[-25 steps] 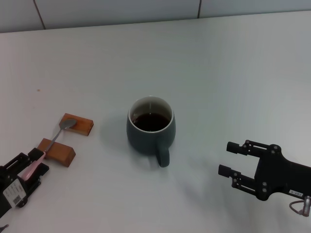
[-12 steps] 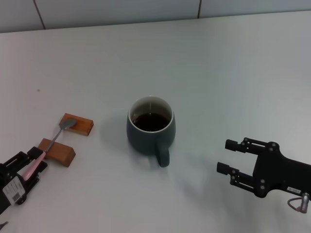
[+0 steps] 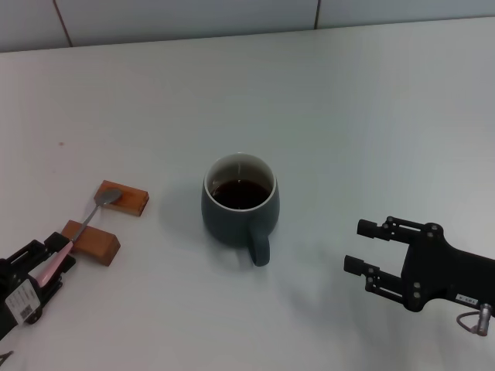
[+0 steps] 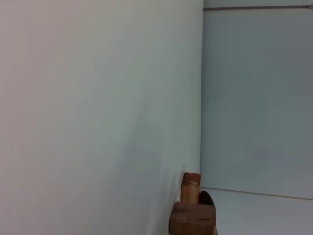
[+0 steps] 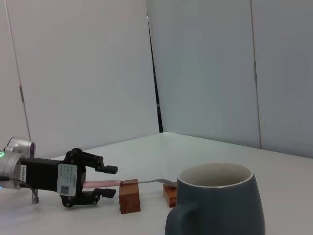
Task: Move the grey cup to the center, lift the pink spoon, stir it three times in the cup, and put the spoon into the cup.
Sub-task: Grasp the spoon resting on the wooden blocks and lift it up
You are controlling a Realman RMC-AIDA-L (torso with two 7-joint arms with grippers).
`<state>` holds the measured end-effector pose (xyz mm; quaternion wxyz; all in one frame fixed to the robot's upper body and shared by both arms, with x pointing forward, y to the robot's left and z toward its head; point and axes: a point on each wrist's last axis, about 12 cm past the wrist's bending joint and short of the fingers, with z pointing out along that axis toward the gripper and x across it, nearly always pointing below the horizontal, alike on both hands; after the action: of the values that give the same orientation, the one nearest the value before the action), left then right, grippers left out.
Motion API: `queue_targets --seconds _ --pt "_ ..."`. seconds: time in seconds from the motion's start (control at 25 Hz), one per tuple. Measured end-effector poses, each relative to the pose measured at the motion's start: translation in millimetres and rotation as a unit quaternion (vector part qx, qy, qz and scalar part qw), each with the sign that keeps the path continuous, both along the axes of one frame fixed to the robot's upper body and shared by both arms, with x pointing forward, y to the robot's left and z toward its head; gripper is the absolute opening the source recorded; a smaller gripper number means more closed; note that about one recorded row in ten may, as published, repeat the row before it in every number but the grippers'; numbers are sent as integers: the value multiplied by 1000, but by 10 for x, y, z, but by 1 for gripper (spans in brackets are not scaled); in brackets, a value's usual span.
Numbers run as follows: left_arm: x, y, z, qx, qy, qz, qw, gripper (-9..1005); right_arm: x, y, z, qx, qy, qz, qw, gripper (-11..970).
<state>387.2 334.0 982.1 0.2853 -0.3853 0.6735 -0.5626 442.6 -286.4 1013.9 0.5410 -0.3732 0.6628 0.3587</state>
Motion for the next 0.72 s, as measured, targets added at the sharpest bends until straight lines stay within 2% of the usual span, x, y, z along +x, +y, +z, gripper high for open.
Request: queue_targets --seconds 0.72 --pt "-30 8 -2 -1 0 2 1000 337 38 17 2 -2 2 0 1000 585"
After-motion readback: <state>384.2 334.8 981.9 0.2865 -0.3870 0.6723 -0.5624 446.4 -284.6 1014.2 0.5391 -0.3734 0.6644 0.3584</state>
